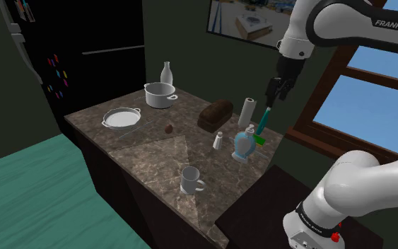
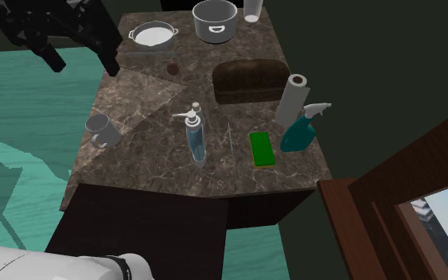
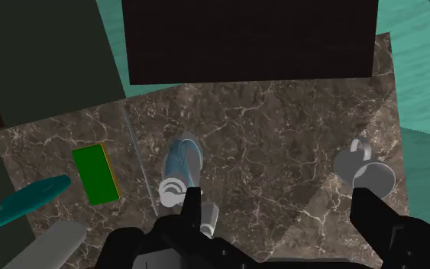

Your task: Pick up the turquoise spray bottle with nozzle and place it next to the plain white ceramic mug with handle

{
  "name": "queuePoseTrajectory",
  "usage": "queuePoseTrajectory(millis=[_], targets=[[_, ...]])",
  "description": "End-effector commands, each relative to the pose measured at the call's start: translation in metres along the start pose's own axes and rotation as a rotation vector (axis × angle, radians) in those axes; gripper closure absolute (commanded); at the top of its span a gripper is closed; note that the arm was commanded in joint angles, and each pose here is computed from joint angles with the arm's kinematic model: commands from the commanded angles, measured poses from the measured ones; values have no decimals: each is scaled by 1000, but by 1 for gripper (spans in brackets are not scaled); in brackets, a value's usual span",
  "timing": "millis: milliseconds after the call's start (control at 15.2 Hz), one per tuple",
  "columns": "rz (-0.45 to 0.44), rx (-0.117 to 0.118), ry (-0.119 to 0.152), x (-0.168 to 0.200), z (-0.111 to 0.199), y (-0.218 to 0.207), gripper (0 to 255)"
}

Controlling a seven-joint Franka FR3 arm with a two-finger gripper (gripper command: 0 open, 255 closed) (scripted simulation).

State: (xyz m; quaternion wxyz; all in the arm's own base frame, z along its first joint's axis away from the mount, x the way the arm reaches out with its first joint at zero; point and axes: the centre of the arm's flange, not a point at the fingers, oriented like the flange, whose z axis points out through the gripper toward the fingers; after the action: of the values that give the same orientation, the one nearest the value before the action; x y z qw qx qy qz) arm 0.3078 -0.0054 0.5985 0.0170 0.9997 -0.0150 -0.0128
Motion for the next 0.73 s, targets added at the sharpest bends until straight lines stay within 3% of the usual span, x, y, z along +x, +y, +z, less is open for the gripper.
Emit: queuePoseTrajectory(millis=[0, 660], targets=[[0, 0, 0, 0, 0, 0, 0], [261, -20, 7, 84, 60, 78, 0]])
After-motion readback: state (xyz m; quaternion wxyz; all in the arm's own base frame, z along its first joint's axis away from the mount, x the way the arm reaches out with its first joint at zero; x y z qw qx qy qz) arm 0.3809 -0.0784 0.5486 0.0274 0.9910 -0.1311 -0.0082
